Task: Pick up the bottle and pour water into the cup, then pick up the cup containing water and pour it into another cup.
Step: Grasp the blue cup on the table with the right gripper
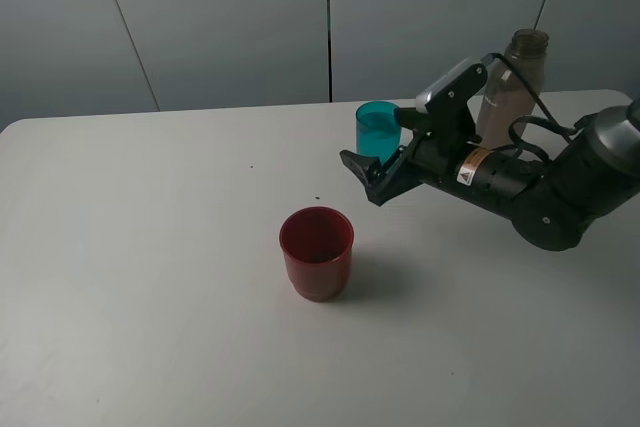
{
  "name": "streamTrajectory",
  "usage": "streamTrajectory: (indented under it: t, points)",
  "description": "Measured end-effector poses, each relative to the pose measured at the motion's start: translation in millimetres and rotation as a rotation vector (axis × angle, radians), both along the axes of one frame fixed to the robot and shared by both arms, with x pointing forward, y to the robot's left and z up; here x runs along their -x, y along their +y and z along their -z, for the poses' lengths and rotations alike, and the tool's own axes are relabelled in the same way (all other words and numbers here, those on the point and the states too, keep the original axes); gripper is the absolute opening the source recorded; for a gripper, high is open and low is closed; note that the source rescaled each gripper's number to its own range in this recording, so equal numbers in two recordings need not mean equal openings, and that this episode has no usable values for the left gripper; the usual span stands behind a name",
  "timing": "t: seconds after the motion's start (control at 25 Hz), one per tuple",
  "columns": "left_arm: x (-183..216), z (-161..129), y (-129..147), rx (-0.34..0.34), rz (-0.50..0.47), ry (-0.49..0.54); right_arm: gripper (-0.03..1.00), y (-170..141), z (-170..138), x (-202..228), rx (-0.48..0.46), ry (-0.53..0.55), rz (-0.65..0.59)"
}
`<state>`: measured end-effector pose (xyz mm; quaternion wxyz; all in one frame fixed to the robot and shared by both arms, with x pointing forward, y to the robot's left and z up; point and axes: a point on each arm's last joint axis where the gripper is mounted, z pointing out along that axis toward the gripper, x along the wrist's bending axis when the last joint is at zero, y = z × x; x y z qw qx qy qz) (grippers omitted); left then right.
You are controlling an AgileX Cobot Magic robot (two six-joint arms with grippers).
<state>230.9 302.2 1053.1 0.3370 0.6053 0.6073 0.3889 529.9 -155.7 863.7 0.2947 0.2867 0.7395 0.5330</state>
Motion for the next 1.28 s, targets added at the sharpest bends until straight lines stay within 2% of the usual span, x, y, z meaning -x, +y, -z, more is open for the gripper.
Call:
streamTrajectory:
  t: [0.36,1.28]
  points:
    - [0,0,0,0.0,0.0,0.0,0.99,-11,18,-9,-0.005,0.049,0.079]
    - [0,0,0,0.0,0.0,0.0,0.99,1,49,-58,-0.03,0.025,0.132]
